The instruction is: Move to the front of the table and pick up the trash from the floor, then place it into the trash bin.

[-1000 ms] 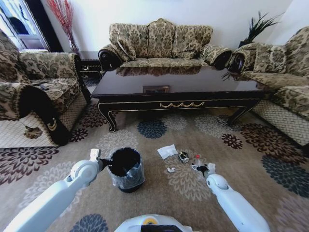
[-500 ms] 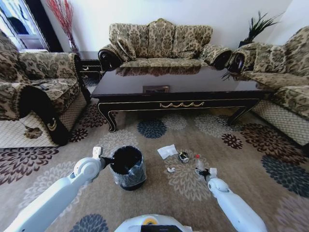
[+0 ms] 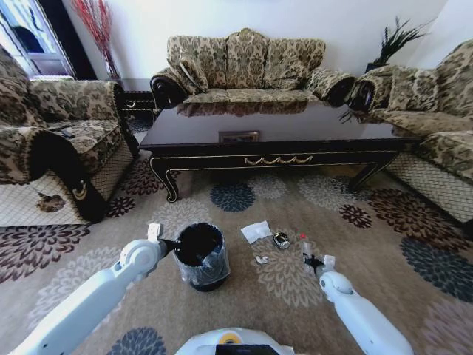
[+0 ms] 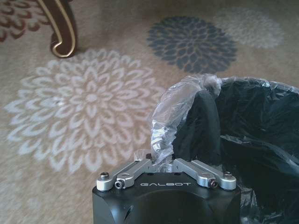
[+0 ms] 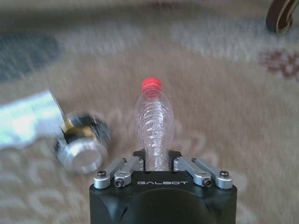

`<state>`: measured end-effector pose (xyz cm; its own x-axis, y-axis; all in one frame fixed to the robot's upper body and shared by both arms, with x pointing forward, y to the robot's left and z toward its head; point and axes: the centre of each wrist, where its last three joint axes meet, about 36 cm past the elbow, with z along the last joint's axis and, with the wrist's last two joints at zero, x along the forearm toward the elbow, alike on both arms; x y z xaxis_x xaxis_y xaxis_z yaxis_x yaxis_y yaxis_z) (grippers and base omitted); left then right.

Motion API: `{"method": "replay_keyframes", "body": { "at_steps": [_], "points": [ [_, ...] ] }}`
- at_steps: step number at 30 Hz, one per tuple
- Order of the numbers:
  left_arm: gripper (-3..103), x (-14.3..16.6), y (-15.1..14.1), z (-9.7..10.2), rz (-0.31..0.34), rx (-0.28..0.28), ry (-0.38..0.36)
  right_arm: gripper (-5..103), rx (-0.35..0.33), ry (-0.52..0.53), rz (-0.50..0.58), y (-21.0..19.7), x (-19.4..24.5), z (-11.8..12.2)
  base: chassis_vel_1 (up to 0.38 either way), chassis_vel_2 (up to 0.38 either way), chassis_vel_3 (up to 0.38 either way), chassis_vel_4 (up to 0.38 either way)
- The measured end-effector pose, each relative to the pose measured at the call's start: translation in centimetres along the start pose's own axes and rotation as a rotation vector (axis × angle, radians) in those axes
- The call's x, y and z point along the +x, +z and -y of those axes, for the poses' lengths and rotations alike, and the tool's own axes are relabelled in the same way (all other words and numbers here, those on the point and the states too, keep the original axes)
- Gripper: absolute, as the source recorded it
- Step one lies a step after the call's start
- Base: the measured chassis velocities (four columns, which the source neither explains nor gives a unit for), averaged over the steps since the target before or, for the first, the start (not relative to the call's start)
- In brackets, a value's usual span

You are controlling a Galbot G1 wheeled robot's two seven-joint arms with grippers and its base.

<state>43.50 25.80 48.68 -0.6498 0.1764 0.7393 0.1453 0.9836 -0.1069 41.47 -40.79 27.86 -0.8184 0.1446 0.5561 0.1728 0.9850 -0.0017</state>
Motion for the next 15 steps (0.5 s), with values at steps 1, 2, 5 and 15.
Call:
{"method": "replay_keyframes", "body": {
  "at_steps": [1,2,5,15],
  "points": [
    [3,0.0,0.0,0.0,0.000,0.000,0.000,22,0.000,0.000,0.000,0.0,0.0,0.0,0.000,0.000,0.000,0.000],
    [3,-0.2,-0.5,0.4,0.002,-0.001,0.012,21,0.003,-0.014,0.027,-0.7,0.9,-0.2,0.000,0.000,0.000,0.000],
    [3,-0.9,-1.8,1.5,0.007,-0.009,0.038,21,0.011,-0.049,0.093,-2.1,3.5,-0.5,0.000,0.000,0.000,0.000],
    [3,-5.0,-5.2,10.3,-0.053,-0.098,0.161,21,0.014,-0.263,0.337,-8.4,14.4,-5.5,0.000,0.000,0.000,0.000]
  ]
}}
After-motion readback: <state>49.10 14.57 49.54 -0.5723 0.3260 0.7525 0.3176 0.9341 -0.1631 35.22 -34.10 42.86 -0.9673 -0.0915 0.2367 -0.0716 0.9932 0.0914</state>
